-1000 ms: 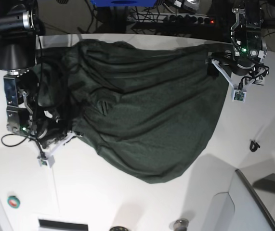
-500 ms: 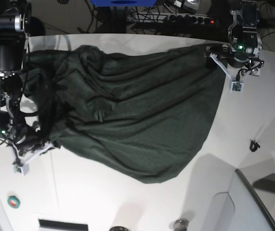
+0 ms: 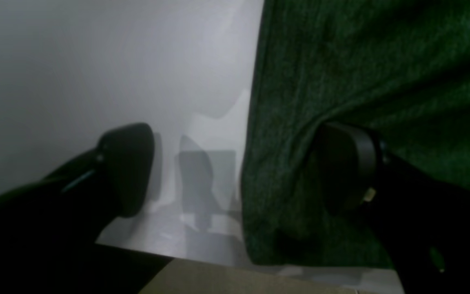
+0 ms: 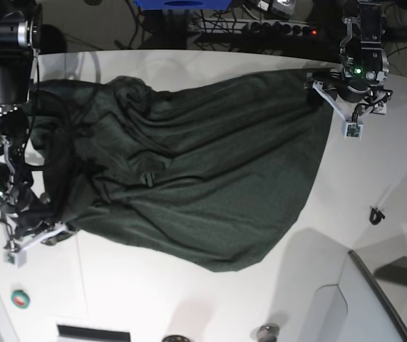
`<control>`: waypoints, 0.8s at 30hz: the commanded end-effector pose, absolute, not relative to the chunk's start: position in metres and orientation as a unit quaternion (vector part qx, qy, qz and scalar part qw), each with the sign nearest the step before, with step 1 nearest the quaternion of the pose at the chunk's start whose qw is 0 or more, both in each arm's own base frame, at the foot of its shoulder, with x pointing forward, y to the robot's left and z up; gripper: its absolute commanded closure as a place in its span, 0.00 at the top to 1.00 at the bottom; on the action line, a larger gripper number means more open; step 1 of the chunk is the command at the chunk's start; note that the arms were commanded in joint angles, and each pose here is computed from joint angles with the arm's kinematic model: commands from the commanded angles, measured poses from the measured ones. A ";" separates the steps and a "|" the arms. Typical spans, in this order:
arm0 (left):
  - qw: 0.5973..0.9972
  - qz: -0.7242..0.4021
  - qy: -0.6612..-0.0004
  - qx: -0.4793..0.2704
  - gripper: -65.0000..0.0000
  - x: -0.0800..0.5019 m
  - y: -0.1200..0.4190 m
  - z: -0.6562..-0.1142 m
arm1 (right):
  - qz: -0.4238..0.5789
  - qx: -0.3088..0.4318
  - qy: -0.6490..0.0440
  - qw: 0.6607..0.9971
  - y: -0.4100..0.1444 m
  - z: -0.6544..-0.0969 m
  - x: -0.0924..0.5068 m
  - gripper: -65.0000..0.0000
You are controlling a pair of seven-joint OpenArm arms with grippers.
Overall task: Layout the t-shirt on the table in an organized manner, then fold the t-shirt properly
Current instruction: 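Drag the shirt side along the table with the right gripper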
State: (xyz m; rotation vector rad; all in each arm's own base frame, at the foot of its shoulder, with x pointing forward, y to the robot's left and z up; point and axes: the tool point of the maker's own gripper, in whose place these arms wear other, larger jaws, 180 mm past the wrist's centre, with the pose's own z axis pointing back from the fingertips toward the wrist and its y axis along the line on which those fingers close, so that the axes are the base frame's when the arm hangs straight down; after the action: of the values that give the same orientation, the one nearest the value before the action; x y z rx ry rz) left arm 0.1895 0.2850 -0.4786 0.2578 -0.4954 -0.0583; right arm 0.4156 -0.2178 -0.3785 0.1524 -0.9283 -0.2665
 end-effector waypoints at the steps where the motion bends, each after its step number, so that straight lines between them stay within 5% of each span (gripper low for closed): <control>1: 0.968 -0.038 -0.200 0.147 0.92 0.169 0.297 -0.486 | -0.154 0.052 -0.486 0.859 -0.241 -0.353 0.429 0.01; 16: 0.968 -0.046 -0.191 0.156 0.92 0.159 0.305 -0.485 | -0.270 -0.034 -0.487 0.830 -0.297 -0.374 0.414 0.04; 24: 0.968 -0.046 -0.191 0.156 0.92 0.159 0.305 -0.485 | -0.269 -0.022 -0.466 0.843 -0.286 -0.377 0.399 0.55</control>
State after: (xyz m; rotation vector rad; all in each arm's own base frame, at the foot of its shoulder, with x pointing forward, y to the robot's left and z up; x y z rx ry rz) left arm 0.1806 0.2954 -0.4775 0.2793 -0.4811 -0.0798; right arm 0.3843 -0.2768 -0.4016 -0.0330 -0.9026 -0.5731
